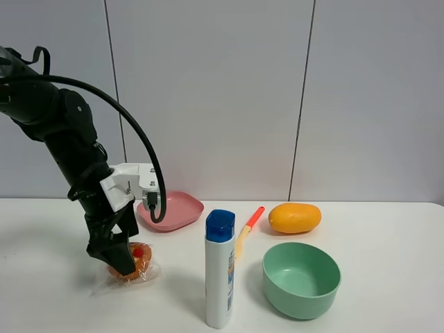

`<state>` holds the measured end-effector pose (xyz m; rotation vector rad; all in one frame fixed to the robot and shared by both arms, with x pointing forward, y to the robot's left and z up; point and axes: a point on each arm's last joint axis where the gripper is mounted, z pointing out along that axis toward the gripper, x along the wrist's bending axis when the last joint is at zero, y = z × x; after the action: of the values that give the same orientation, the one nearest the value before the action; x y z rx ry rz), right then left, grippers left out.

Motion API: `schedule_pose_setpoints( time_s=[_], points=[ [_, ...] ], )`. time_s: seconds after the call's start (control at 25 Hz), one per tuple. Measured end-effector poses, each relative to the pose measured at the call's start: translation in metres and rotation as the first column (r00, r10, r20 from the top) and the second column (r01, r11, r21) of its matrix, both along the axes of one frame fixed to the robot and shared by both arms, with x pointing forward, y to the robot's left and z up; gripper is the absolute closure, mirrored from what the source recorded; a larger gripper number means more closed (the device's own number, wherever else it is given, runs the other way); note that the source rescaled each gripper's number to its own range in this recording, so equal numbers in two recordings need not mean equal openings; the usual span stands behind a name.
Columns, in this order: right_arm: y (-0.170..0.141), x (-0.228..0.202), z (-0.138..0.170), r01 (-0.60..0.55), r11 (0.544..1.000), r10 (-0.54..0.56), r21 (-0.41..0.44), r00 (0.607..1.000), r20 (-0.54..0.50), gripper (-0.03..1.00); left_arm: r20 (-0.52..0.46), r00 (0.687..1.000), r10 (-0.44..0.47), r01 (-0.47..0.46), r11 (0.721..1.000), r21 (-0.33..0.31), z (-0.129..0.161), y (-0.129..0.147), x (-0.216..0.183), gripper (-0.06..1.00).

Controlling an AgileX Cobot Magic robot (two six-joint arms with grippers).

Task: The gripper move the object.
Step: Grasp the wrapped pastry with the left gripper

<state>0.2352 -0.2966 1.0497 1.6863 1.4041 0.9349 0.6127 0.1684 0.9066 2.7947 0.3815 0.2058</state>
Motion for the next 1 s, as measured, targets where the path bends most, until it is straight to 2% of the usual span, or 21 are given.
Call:
schedule_pose_setpoints(
  time_s=[0.6, 0.68, 0.76, 0.84, 0.88, 0.96, 1.0],
  points=[
    [0.0, 0.0, 0.0, 0.0, 1.0, 0.0, 0.0, 1.0, 0.001, -0.03, -0.034, 0.999, 0.008, -0.007, 1.0, 0.022, -0.033, -0.002, 0.003, -0.06],
    [0.0, 0.0, 0.0, 0.0, 1.0, 0.0, 0.0, 1.0, 0.001, -0.03, -0.033, 0.999, 0.008, -0.007, 1.0, 0.022, -0.033, -0.002, 0.003, 0.0],
    [0.0, 0.0, 0.0, 0.0, 1.0, 0.0, 0.0, 1.0, 0.001, -0.03, -0.034, 0.999, 0.008, -0.007, 1.0, 0.022, -0.033, -0.002, 0.003, 0.16],
    [0.0, 0.0, 0.0, 0.0, 1.0, 0.0, 0.0, 1.0, 0.001, -0.03, -0.036, 0.999, 0.007, -0.007, 1.0, 0.022, -0.033, -0.002, 0.003, 0.43],
    [0.0, 0.0, 0.0, 0.0, 1.0, 0.0, 0.0, 1.0, 0.001, -0.03, -0.039, 0.999, 0.007, -0.006, 1.0, 0.023, -0.033, -0.002, 0.003, 0.63],
    [0.0, 0.0, 0.0, 0.0, 1.0, 0.0, 0.0, 1.0, 0.001, -0.03, -0.047, 0.999, 0.005, -0.003, 1.0, 0.023, -0.033, -0.002, 0.002, 0.9],
    [0.0, 0.0, 0.0, 0.0, 1.0, 0.0, 0.0, 1.0, 0.001, -0.03, -0.055, 0.998, 0.002, -0.001, 1.0, 0.023, -0.033, -0.002, 0.001, 0.94]
  ],
)
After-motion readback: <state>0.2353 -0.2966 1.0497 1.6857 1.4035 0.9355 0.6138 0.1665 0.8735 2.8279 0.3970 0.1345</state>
